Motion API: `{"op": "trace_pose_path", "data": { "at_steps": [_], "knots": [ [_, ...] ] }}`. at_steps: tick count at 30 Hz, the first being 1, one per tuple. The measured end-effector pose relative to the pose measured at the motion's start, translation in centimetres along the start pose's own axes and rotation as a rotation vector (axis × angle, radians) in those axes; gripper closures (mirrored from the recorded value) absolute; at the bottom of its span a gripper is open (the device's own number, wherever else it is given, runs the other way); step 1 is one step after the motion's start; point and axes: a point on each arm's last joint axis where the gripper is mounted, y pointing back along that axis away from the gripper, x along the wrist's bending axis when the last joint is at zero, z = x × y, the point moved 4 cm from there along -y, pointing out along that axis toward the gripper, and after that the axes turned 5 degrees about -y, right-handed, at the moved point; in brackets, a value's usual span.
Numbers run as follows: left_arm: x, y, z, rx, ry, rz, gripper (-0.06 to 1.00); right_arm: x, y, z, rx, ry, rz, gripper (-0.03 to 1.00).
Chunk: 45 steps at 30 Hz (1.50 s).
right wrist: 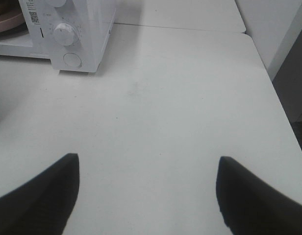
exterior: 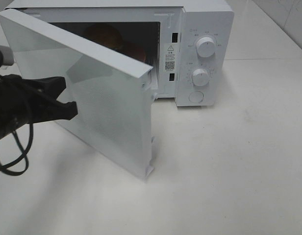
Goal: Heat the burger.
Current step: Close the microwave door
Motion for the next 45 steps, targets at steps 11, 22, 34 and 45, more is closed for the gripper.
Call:
{"op": "trace_pose_path", "data": {
  "at_steps": [11, 22, 34, 45],
  "knots": [
    [-3.8, -5.5, 2.3, -0.062, -0.02, 0.002, 0.94, 0.0, 0.0, 0.0, 0.0, 0.0, 0.0, 0.21],
    [-5.9, -11.0, 3.8, -0.06, 0.019, -0.016, 0.94, 0.0, 0.0, 0.0, 0.0, 0.0, 0.0, 0.21],
    [-8.5, -15.0, 4.0, -0.036, 0.021, -0.066, 0.94, 0.0, 0.0, 0.0, 0.0, 0.0, 0.0, 0.21],
    [-8.7, -16.1, 3.7, 0.085, 0.021, -0.074, 0.94, 0.0, 0.0, 0.0, 0.0, 0.0, 0.0, 0.21]
  ]
}}
